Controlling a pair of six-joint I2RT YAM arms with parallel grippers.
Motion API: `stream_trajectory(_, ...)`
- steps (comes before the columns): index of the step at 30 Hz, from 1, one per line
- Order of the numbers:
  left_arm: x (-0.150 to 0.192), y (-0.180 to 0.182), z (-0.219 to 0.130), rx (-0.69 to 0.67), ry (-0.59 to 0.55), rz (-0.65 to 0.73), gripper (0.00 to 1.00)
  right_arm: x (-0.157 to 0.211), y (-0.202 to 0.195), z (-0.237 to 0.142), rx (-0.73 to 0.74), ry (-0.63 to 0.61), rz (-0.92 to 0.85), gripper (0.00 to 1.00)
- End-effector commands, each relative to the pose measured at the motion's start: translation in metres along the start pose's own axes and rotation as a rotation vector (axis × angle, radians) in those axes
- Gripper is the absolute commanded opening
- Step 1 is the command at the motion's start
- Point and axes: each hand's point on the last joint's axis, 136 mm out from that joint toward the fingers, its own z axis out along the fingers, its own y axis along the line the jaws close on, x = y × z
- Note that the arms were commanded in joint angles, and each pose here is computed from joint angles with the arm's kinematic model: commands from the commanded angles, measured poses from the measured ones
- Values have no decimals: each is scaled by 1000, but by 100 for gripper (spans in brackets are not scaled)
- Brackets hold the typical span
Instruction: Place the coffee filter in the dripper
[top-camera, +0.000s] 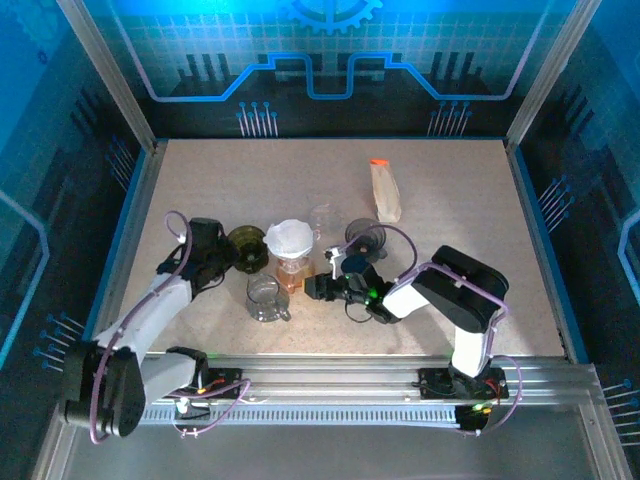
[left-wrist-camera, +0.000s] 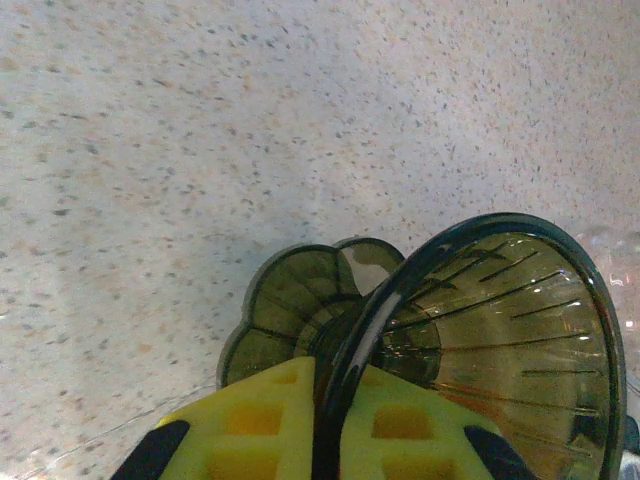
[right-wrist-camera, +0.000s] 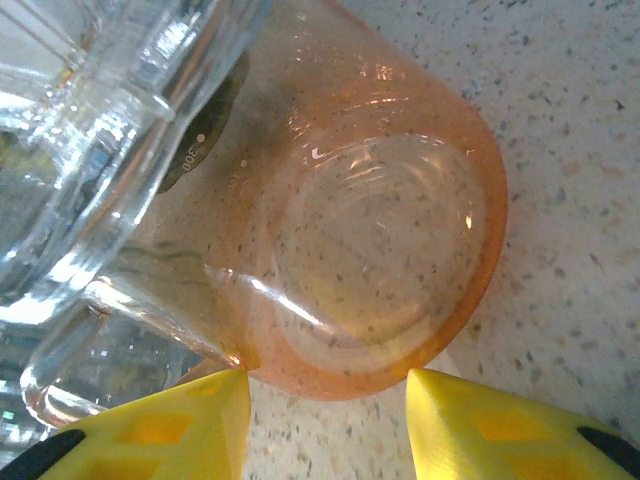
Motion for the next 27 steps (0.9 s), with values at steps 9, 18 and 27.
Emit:
stream_trajectory(9, 9, 36, -24, -64, -7, -49, 0, -17, -15, 43, 31, 33, 31, 46)
stream_trajectory(18, 5, 56, -26, -112, -19, -82, 0, -43, -19, 71, 28, 18, 40, 45)
stream_trajectory(27, 10, 63, -24, -125, -5, -75, 0, -50, -14, 66, 11, 2, 46, 57)
